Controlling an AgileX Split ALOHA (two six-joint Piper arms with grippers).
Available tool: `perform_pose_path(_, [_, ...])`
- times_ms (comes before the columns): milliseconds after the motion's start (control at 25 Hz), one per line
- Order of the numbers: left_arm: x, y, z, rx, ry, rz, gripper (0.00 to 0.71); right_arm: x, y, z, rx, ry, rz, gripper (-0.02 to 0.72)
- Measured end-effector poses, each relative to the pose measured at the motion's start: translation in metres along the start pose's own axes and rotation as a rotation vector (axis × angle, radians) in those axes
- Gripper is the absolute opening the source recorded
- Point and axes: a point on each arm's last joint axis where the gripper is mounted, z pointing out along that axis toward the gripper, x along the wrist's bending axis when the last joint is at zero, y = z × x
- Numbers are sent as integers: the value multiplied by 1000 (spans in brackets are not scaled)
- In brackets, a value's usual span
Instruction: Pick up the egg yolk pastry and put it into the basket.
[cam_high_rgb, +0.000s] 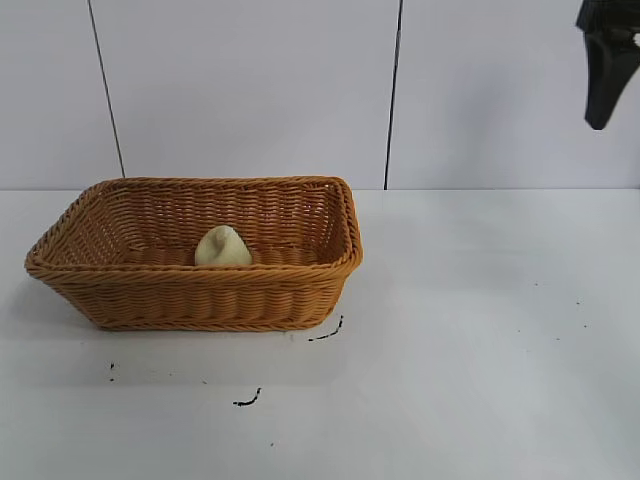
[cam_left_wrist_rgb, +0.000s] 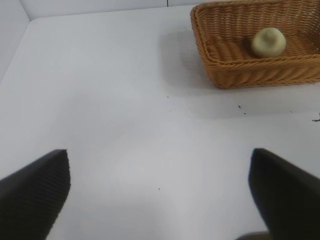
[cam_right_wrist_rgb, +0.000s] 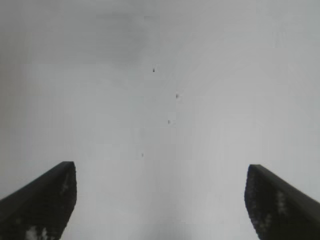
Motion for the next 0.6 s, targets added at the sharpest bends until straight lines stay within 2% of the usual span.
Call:
perform_pose_path(200, [0,0,0,0,0,0,697,0,-67,-4,-73,0,0,655])
perform_pose_path(600, [0,0,0,0,0,0,697,0,-175,2,-432,-11,-49,655])
